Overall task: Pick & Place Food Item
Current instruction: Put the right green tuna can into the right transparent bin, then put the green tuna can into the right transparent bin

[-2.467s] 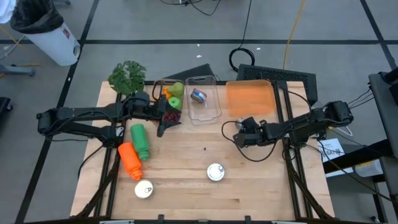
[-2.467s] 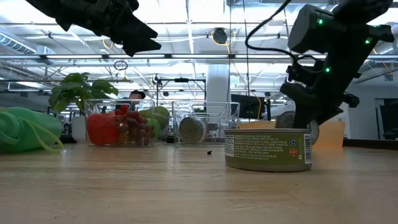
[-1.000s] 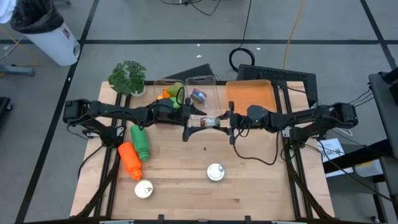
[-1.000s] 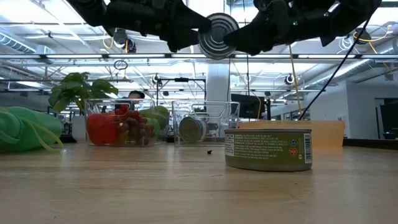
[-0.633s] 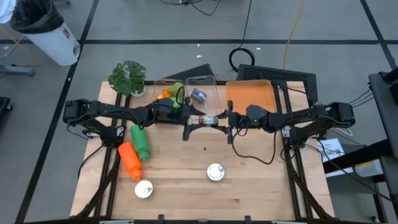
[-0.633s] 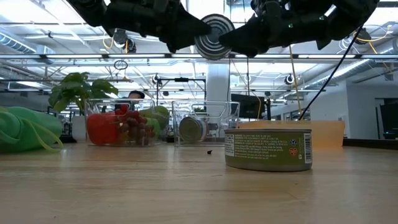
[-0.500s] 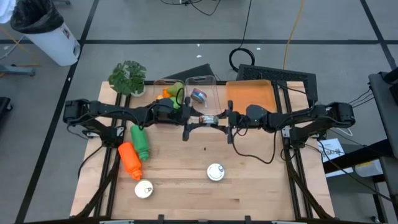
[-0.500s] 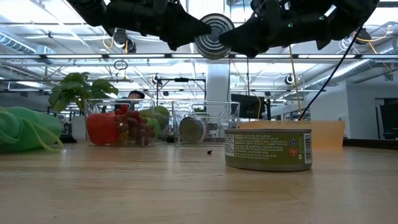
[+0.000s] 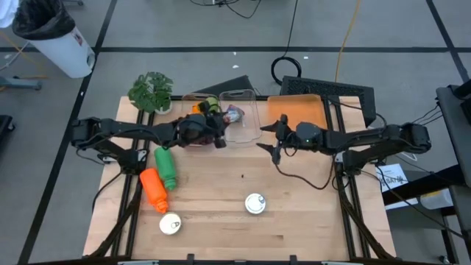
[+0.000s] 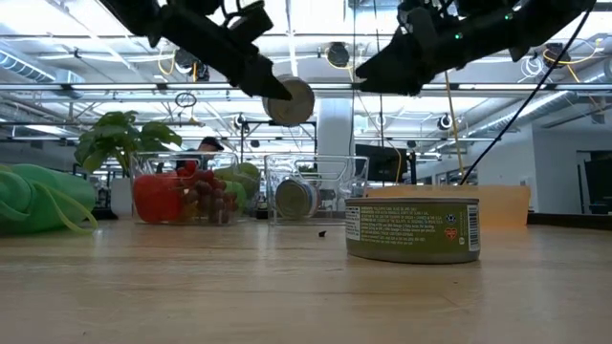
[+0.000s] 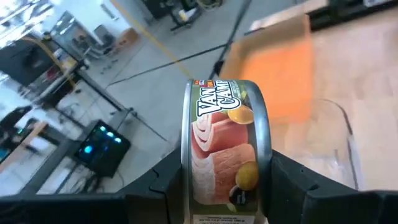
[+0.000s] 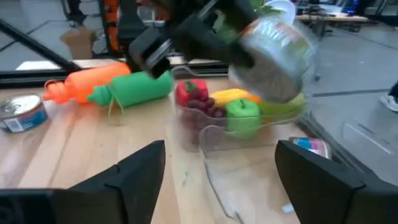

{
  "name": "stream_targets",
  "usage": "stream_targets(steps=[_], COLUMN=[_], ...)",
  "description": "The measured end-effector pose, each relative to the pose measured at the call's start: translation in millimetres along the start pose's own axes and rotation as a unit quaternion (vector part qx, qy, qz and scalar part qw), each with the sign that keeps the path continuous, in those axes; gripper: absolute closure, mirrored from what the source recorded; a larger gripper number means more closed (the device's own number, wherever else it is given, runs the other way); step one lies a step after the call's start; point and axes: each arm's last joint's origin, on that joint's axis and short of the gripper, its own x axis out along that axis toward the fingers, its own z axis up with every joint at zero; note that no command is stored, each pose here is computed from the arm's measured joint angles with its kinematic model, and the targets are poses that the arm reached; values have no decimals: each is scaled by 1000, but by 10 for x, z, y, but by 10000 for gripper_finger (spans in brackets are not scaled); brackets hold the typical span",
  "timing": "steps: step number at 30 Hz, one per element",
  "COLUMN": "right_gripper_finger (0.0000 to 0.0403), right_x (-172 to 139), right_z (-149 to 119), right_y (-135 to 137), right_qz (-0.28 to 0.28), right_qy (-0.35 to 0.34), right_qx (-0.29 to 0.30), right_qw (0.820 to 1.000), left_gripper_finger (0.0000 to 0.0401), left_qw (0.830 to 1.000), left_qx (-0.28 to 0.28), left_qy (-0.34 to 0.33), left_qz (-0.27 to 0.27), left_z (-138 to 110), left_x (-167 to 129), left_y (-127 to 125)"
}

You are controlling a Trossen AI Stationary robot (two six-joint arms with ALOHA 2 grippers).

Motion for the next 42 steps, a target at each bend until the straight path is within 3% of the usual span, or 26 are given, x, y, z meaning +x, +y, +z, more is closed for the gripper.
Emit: stream_targets(steps=[6, 11, 19, 26, 36, 42], right_gripper_finger=[121, 130, 134, 135, 136, 136], right_x=[-18, -15, -11, -12, -11, -11], right_z=[20, 24, 20, 15, 14, 14], right_y=[1, -18, -47, -47, -48, -48], right_qz=[2, -2, -9, -9, -9, -9], right_qy=[-5, -8, -6, -4, -3, -3], right_qx=[-12, -14, -13, -17, -17, -20], right_qw=[1000, 1000, 1000, 1000, 1000, 1000], left_gripper_finger=[241, 241, 241, 241, 239, 109], left_qw=[998, 988, 972, 964, 963, 965], left_qx=[26, 69, 109, 158, 160, 153], left_qy=[50, 126, 187, 191, 193, 192], left_qz=[-26, -49, -86, -96, -97, -92], left_z=[-144, -185, -201, -186, -192, -182], left_x=[203, 426, 671, 697, 695, 693], left_y=[-53, -167, -380, -501, -502, -491])
